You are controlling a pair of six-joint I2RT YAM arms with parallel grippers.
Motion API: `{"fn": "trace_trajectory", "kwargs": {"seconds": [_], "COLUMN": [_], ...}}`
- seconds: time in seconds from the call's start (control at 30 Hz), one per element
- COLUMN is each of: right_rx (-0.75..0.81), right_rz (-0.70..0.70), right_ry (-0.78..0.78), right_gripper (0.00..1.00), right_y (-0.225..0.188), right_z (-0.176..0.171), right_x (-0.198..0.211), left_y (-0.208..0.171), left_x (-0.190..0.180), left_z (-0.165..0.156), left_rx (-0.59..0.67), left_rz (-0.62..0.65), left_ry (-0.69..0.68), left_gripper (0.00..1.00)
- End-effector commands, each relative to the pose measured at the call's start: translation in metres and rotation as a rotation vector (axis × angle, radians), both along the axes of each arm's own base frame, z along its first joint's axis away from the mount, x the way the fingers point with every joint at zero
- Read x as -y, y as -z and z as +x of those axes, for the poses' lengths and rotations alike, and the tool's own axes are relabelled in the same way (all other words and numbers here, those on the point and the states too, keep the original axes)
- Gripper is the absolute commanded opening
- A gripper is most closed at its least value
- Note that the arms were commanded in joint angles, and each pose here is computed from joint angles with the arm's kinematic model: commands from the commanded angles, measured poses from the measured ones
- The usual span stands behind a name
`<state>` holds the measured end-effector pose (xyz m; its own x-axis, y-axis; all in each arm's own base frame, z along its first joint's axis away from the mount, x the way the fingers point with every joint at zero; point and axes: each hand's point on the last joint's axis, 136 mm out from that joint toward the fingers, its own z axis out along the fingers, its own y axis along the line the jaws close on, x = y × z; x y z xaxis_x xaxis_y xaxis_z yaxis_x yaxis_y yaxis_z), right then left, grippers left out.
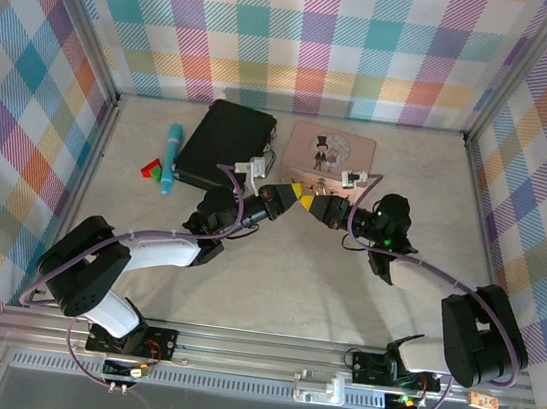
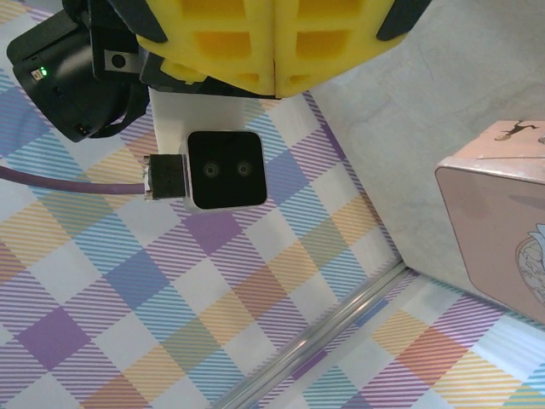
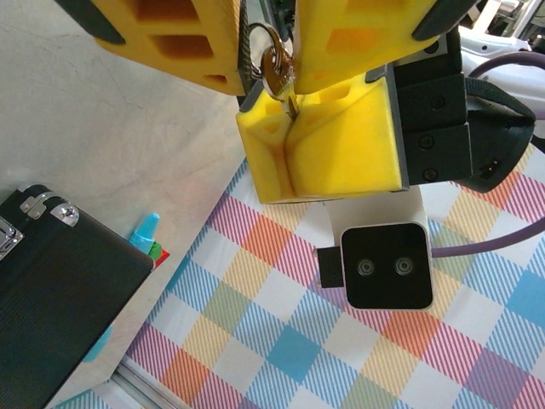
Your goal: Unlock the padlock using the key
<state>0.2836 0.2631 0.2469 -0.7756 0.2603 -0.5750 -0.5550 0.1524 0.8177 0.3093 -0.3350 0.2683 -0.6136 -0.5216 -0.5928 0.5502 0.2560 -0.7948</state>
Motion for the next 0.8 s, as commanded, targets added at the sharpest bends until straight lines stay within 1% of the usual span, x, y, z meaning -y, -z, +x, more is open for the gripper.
{"fn": "trace_trajectory", "kwargs": {"seconds": [0.0,0.2,0.37,0.53,0.57,0.6,0.67,0.7,0.73,0.77], "right_rx": [0.060,0.061,0.065,0.059,0.064,0.063,0.061,0.062,0.059,0.062], "right_rz": [0.034,0.035,0.047,0.043,0.038,0.034,0.015,0.001,-0.017,-0.038], "right_ry": [-0.009,-0.003,-0.006,0.012,0.013,0.016,0.021,0.020,0.018,0.020], "right_gripper": [0.22,0.16,0.01,0.00,0.00,0.00,0.00,0.00,0.00,0.00], "right_y": [-0.016,-0.015,-0.015,-0.011,-0.010,-0.009,-0.005,-0.003,0.000,0.003], "right_z": [0.000,0.002,0.004,0.007,0.007,0.007,0.007,0.007,0.006,0.005], "right_x": [0.000,0.000,-0.001,0.000,0.000,0.000,0.001,0.001,0.001,0.002], "left_y": [-0.018,-0.016,-0.018,-0.018,-0.018,-0.018,-0.017,-0.017,-0.014,-0.013], "left_x": [0.002,0.001,0.000,0.001,-0.001,-0.003,-0.011,-0.016,-0.021,-0.025], "left_z": [-0.005,-0.005,-0.005,-0.006,-0.006,-0.006,-0.004,-0.002,0.001,0.003], "left_rx": [0.043,0.037,0.038,0.029,0.025,0.021,0.000,-0.008,-0.025,-0.038], "left_rz": [-0.066,-0.065,-0.071,-0.081,-0.088,-0.093,-0.100,-0.102,-0.097,-0.088], "left_ry": [0.019,0.014,0.011,0.019,0.014,0.006,-0.028,-0.045,-0.059,-0.071], "left_gripper": [0.00,0.00,0.00,0.00,0.05,0.16,0.51,0.73,0.92,0.99]}}
